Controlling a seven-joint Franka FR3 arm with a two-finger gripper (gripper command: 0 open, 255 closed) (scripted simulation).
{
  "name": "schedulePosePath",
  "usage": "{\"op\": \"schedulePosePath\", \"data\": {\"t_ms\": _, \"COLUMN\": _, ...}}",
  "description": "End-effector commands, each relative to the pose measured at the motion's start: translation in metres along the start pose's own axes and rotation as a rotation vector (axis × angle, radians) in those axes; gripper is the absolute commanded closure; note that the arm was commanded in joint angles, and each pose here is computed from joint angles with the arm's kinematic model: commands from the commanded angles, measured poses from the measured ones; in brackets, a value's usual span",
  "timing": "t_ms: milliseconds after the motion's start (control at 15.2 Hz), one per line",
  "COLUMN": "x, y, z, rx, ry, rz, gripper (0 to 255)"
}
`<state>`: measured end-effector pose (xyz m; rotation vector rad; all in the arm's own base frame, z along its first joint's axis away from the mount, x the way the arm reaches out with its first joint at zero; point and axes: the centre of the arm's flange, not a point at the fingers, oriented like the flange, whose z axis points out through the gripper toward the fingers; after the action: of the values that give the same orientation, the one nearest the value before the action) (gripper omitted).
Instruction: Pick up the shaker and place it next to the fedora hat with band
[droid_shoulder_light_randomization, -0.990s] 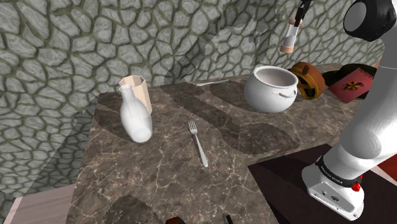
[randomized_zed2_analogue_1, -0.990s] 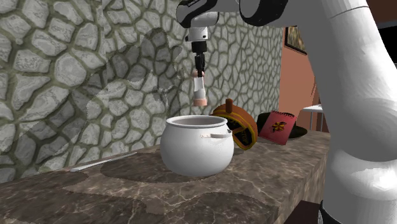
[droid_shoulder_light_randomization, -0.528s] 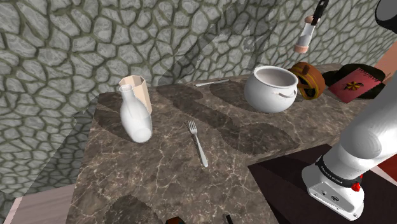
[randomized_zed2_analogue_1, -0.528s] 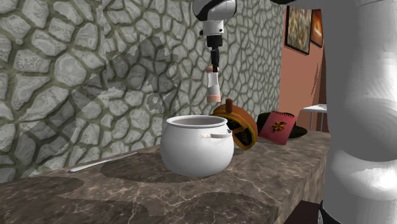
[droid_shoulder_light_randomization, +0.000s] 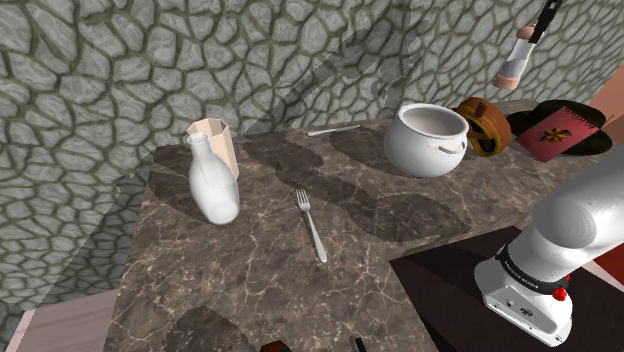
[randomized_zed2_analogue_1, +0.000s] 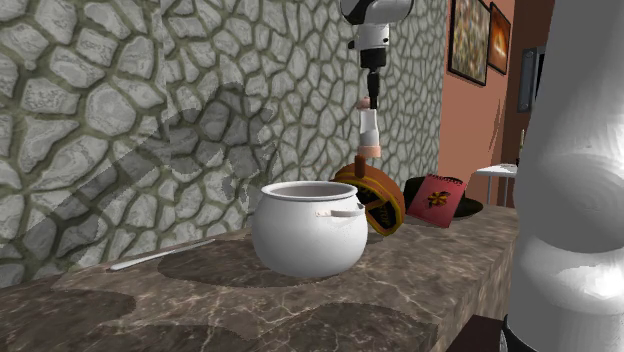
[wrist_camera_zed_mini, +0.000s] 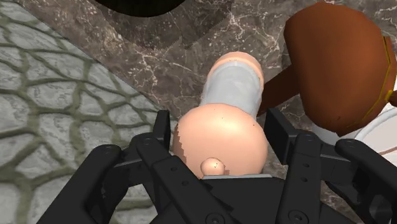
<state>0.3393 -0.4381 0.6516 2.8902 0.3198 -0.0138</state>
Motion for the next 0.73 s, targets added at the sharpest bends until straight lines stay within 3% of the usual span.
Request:
{"op": "schedulePosePath", "data": {"t_ms": 0, "x": -0.026, "y": -0.004, "z": -0.005, "rx": 0.0, "ry": 0.0, "rz": -0.001, "gripper": 255}}
{"op": "schedulePosePath", "data": {"t_ms": 660, "x": -0.156, "y": -0.011, "z": -0.023, "rx": 0.0, "ry": 0.0, "rz": -0.001, "gripper": 255}}
